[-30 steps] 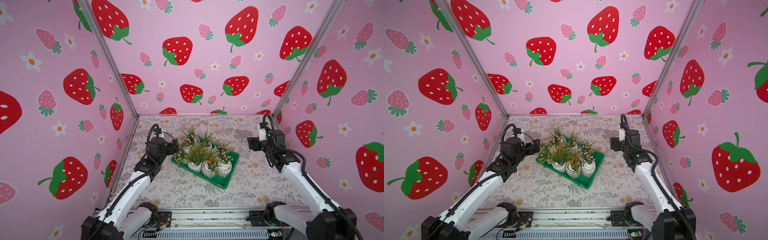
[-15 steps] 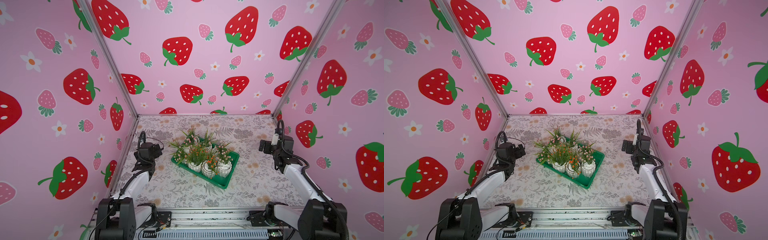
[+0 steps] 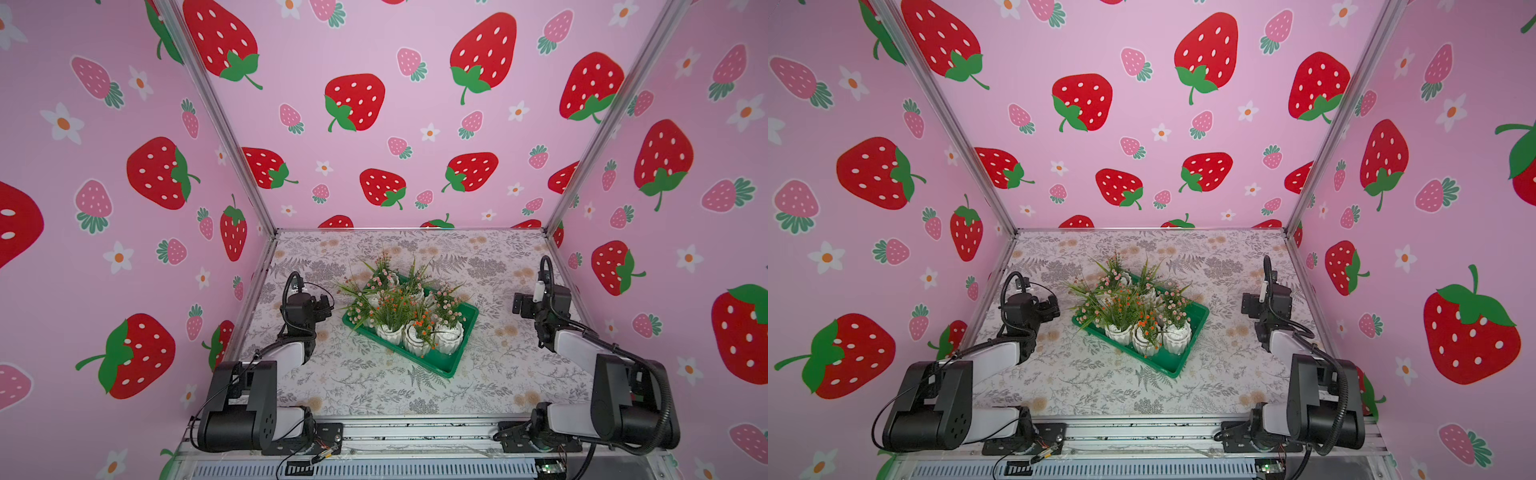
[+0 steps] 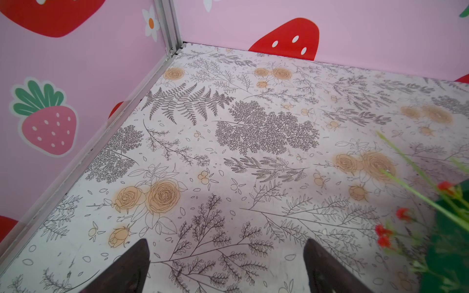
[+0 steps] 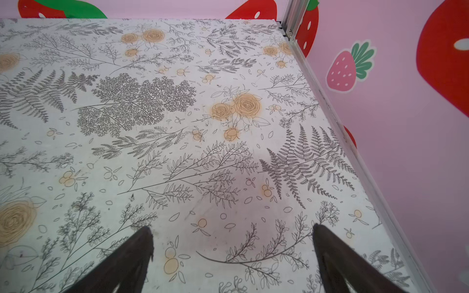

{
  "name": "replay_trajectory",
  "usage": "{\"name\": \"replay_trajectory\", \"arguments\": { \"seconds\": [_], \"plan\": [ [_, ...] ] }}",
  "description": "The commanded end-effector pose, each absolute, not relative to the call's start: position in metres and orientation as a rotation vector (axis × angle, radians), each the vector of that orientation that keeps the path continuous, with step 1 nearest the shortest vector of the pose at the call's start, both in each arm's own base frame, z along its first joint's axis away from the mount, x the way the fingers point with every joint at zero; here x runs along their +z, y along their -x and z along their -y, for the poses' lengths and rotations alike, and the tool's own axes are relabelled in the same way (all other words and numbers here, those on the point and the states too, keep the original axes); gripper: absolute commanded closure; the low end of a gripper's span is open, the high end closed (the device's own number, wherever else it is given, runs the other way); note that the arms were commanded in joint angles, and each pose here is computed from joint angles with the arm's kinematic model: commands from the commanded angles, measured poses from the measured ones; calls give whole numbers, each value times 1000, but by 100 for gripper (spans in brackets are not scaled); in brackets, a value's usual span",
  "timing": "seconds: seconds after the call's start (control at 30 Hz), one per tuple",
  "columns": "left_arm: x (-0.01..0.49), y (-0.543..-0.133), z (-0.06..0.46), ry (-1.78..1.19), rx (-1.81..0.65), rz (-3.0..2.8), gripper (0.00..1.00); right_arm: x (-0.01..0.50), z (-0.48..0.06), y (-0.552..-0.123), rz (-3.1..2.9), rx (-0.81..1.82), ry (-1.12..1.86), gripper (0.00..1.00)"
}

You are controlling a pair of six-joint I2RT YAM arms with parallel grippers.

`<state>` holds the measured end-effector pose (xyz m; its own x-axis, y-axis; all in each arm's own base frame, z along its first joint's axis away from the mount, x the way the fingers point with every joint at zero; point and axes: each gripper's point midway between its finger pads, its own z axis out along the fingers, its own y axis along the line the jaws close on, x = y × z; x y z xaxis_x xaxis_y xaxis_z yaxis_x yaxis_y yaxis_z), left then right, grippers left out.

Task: Put the potted gypsophila into the storage box
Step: Reset both arms

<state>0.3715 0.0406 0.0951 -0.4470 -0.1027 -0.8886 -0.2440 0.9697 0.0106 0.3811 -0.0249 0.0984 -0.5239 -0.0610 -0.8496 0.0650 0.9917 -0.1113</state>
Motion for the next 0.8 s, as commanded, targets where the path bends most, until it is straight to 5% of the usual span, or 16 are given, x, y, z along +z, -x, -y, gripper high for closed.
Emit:
{"name": "replay_trajectory", "arguments": {
  "seconds": [0.0,0.77],
  "plan": [
    [114,-385,-31,182,131,-1942,3,113,28,-393,-2010,-181,14,1],
    [85,-400,-29,184,150,-1983,1,81,11,-405,-2000,-179,89,1]
  ]
}}
